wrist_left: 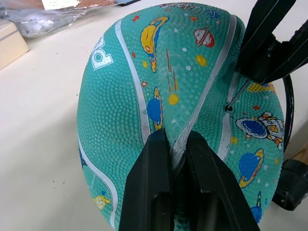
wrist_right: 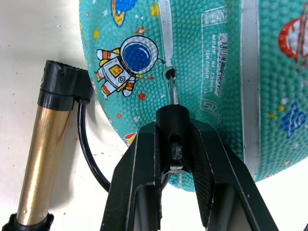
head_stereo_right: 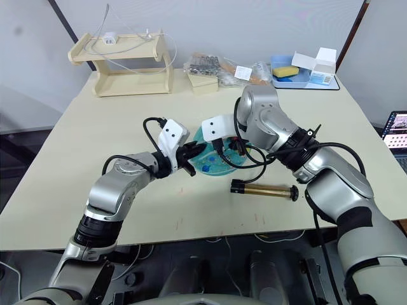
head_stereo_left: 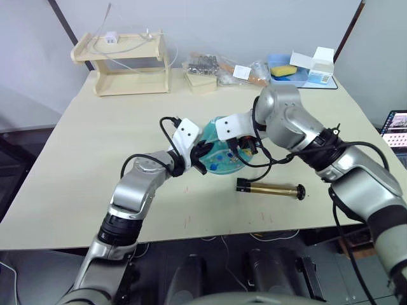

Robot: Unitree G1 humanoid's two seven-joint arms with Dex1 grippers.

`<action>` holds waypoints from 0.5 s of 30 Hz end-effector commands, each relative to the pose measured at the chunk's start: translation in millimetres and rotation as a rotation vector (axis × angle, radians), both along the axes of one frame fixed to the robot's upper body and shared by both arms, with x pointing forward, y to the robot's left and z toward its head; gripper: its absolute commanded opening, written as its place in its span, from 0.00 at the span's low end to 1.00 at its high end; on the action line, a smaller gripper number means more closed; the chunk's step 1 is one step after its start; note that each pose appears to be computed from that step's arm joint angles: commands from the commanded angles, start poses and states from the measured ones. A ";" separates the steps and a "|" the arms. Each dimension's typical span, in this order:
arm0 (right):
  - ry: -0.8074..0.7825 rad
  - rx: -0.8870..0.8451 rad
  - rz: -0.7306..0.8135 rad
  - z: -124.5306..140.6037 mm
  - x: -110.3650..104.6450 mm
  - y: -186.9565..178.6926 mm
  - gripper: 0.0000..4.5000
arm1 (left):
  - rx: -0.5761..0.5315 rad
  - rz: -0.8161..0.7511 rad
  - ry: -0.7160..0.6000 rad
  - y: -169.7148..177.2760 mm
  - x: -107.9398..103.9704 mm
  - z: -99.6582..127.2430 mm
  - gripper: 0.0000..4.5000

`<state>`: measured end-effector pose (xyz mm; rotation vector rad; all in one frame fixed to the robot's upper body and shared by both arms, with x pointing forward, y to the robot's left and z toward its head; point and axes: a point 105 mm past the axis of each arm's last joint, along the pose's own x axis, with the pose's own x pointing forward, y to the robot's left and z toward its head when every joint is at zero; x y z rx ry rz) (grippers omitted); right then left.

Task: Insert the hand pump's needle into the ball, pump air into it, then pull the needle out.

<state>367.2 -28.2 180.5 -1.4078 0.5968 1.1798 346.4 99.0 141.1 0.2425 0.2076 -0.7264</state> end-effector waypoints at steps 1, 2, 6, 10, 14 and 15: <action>0.037 0.019 0.062 -15.1 -8.7 20.5 0.07 | -0.031 -0.092 0.089 -16.3 -9.3 -15.6 0.00; 0.038 0.022 0.060 -16.4 -8.5 21.8 0.07 | -0.038 -0.096 0.097 -17.0 -10.1 -16.0 0.00; 0.041 0.026 0.079 -21.5 -10.6 28.5 0.07 | -0.047 -0.107 0.109 -18.0 -12.6 -16.8 0.00; 0.043 0.025 0.107 -24.6 -13.9 34.8 0.07 | -0.059 -0.114 0.118 -19.9 -14.1 -16.1 0.00; 0.052 0.025 0.137 -28.1 -18.7 42.4 0.07 | -0.066 -0.113 0.131 -20.6 -15.0 -16.6 0.00; 0.054 0.025 0.143 -28.7 -19.6 43.7 0.07 | -0.068 -0.113 0.135 -20.8 -15.3 -16.9 0.00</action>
